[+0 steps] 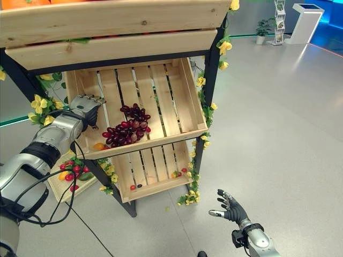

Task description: Pick up the fruits from the basket on one side to the basket on the other side

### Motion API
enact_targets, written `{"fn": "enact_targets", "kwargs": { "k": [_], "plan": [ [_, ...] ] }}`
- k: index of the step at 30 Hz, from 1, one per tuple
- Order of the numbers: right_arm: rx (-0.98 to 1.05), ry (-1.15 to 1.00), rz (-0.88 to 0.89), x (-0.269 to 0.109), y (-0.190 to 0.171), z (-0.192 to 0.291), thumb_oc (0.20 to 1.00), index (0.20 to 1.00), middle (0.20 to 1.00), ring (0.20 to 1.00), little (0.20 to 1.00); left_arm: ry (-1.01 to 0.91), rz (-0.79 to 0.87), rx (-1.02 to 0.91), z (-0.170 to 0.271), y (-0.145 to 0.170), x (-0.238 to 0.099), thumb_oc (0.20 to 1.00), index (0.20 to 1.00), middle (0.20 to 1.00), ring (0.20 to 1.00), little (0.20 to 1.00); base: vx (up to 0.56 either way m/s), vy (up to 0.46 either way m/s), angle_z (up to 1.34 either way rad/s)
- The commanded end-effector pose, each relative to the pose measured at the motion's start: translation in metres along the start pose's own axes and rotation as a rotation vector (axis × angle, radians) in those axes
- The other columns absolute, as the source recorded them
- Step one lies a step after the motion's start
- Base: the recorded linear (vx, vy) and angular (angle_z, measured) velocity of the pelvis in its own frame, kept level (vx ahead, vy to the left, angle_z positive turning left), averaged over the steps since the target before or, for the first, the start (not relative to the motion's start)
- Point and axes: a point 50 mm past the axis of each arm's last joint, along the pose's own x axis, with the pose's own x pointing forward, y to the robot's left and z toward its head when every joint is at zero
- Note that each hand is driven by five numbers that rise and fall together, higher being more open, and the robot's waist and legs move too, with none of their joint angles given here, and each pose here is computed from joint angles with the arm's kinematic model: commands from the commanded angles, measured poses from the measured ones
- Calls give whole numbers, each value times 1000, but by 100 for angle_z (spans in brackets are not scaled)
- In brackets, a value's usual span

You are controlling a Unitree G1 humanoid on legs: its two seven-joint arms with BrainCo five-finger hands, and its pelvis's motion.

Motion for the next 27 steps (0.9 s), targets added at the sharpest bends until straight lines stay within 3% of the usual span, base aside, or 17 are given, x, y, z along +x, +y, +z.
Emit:
{"fn": "enact_targets", "kwargs": {
  "k": [1,7,11,12,14,15,16,17,20,21,23,27],
  "plan": [
    [-11,-129,17,5,3,23,1000,1000,1000,1000,1000,113,117,-75,-25,31,3,1000,1000,1000,1000,1000,0,0,0],
    [-10,-121,6,4,1,21,1000,1000,1000,1000,1000,121,156,-119,-31,35,0,1000,1000,1000,1000,1000,-15,2,2],
    [-8,-108,-3,4,0,19,1000,1000,1000,1000,1000,105,214,-254,-29,37,-3,1000,1000,1000,1000,1000,-36,1,3],
    [-8,-104,-17,4,-1,19,1000,1000,1000,1000,1000,80,267,-496,-25,38,-6,1000,1000,1000,1000,1000,-49,-2,3],
    [-4,-104,-20,5,-1,19,1000,1000,1000,1000,1000,83,282,-582,-26,35,-8,1000,1000,1000,1000,1000,-51,-6,1],
    [12,-106,-22,6,0,19,1000,1000,1000,1000,1000,26,323,-854,-21,27,-15,1000,1000,1000,1000,1000,-29,-5,3],
    [9,-105,-20,6,0,19,1000,1000,1000,1000,1000,28,320,-858,-22,25,-16,1000,1000,1000,1000,1000,-37,2,4],
    [20,-113,-26,7,1,20,1000,1000,1000,1000,1000,-8,357,-1130,-14,17,-23,1000,1000,1000,1000,1000,-27,14,7],
    [34,-99,-50,7,0,16,1000,1000,1000,1000,1000,-114,395,-1397,5,1,-47,1000,1000,1000,1000,1000,-42,4,6],
    [32,-98,-49,6,0,16,1000,1000,1000,1000,1000,-112,394,-1398,5,0,-47,1000,1000,1000,1000,1000,-26,-6,6],
    [54,-111,-73,6,-1,18,1000,1000,1000,1000,1000,-233,380,-1733,23,-15,-71,1000,1000,1000,1000,1000,-15,3,8],
    [47,-109,-69,6,-1,17,1000,1000,1000,1000,1000,-279,318,-1878,30,-30,-85,1000,1000,1000,1000,1000,-3,9,10]
  ]
}}
